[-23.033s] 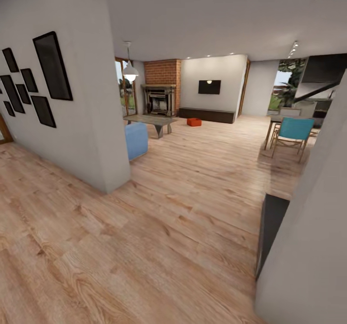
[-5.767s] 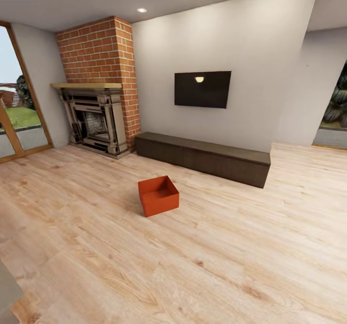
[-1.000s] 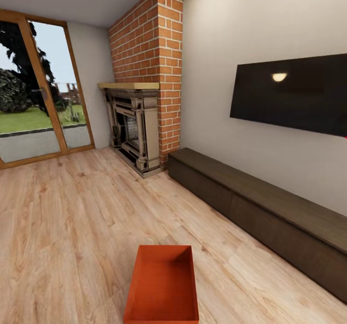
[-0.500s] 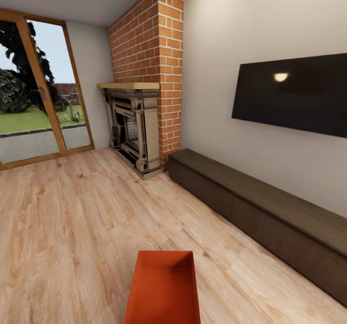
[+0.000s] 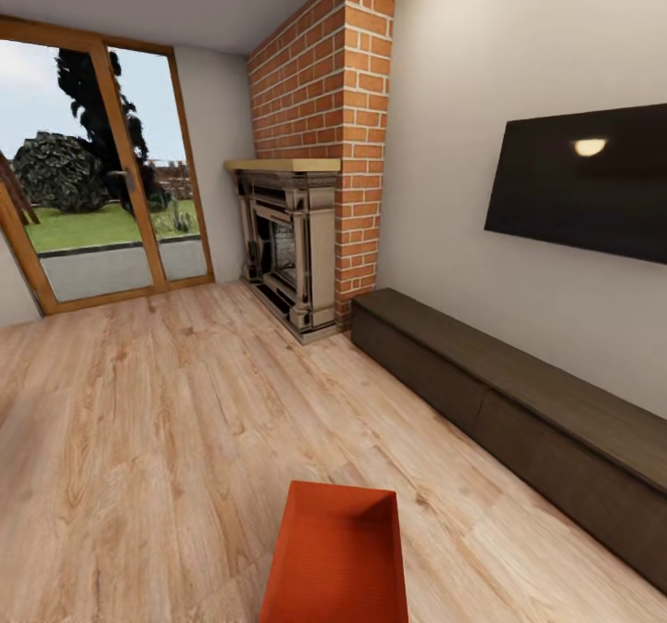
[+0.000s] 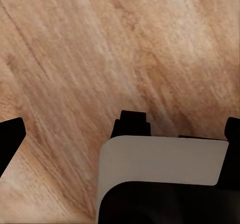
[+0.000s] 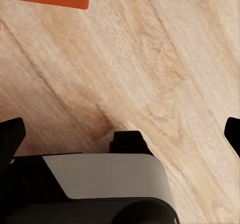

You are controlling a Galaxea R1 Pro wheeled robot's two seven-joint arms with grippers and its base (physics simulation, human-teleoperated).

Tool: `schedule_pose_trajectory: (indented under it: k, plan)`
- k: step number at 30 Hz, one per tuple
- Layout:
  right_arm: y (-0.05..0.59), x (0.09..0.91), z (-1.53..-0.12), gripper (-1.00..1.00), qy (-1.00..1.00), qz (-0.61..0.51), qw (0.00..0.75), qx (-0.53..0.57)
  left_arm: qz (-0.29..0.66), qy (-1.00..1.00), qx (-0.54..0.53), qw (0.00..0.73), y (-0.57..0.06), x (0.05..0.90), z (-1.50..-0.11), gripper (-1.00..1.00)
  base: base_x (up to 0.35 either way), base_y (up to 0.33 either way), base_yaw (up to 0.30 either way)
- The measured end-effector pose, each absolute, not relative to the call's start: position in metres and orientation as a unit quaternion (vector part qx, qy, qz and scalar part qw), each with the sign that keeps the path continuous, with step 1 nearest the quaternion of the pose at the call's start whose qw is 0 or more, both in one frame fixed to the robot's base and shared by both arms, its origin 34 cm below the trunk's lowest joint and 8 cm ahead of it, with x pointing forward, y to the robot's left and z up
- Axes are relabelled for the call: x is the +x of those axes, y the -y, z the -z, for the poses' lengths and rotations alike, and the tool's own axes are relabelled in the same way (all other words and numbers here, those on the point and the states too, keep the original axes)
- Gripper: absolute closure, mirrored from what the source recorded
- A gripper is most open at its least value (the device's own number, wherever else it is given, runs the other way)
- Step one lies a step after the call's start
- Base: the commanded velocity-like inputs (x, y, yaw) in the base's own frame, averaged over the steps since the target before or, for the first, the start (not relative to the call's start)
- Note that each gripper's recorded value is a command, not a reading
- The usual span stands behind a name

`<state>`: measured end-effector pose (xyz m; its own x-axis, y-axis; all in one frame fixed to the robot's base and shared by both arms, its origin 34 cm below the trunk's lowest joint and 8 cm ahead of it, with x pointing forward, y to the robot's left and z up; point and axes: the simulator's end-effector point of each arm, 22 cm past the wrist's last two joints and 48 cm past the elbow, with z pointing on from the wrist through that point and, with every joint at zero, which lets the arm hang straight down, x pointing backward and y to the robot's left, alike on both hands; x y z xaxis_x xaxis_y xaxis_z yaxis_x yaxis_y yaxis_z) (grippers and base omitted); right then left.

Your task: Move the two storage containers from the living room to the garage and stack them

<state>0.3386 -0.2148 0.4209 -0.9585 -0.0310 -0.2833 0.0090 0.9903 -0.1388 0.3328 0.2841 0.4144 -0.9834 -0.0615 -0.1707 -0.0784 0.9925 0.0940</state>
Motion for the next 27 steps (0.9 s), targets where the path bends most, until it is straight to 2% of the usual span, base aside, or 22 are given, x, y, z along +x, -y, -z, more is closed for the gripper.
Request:
schedule_pose_trajectory:
  k: [11, 27]
  plan:
    - [0.2154, 0.3385, -0.4208, -1.00, -0.987, 0.070, 0.144, -0.006, -0.050, -0.995, -0.035, 0.084, -0.2841, 0.3328, -0.4144, -1.00, 0.000, 0.000, 0.005]
    - [0.2143, 0.3386, -0.4209, -1.00, -0.987, 0.069, 0.144, -0.006, -0.050, -0.995, -0.035, 0.084, -0.2841, 0.3331, -0.4145, -1.00, 0.000, 0.000, -0.087]
